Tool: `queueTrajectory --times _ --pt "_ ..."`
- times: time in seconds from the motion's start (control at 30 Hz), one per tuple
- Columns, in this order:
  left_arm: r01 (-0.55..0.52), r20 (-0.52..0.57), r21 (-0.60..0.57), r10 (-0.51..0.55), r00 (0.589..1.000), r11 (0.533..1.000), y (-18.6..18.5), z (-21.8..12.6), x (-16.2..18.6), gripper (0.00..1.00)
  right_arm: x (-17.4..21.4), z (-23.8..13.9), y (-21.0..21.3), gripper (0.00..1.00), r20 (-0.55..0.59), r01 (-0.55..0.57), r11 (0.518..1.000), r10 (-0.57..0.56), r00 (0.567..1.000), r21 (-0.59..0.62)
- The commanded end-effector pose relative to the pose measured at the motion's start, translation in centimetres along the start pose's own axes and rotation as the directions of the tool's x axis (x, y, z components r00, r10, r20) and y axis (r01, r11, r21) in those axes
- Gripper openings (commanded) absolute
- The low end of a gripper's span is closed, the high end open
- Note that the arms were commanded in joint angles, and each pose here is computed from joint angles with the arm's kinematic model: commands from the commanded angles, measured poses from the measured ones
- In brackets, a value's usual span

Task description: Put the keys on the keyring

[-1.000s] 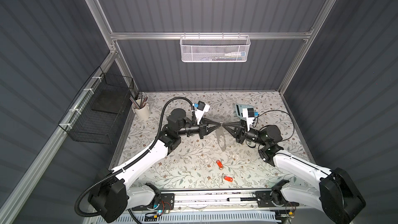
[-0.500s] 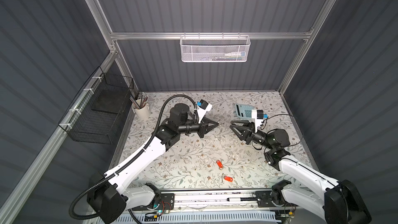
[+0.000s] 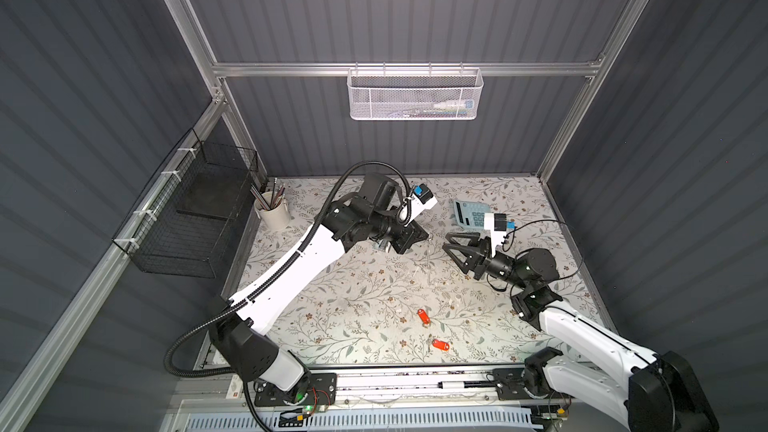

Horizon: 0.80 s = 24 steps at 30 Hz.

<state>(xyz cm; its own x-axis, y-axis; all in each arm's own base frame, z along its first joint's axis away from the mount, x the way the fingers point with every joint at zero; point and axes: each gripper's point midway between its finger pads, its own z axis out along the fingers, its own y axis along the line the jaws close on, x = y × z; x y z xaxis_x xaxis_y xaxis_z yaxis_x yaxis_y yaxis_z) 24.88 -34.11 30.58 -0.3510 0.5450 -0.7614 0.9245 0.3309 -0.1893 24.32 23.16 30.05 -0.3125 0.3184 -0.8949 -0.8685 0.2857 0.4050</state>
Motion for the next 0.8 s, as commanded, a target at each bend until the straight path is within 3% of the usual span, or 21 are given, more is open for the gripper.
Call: queueTrajectory --times 0.0,0.3,0.6,0.77 --pt "-0.072 -0.122 0.033 0.076 0.990 0.997 -1.1 -0.3 1.7 0.00 0.1 0.4 0.4 0.51 -0.011 0.005 0.999 -0.006 1.000 -0.038" --pt "-0.101 -0.130 0.098 0.113 0.985 0.990 -2.3 0.0 0.7 0.00 0.9 1.0 0.8 0.37 -0.052 -0.021 0.996 0.017 0.999 -0.084" --pt "-0.108 -0.154 0.125 0.127 0.980 0.986 -3.3 0.7 1.0 0.00 1.9 1.8 1.1 0.34 -0.077 -0.060 0.991 0.051 0.996 -0.118" --pt "-0.118 -0.143 0.137 0.137 0.980 0.983 -3.9 0.7 0.7 0.00 2.1 2.0 1.2 0.21 -0.085 -0.064 0.990 0.054 0.995 -0.123"
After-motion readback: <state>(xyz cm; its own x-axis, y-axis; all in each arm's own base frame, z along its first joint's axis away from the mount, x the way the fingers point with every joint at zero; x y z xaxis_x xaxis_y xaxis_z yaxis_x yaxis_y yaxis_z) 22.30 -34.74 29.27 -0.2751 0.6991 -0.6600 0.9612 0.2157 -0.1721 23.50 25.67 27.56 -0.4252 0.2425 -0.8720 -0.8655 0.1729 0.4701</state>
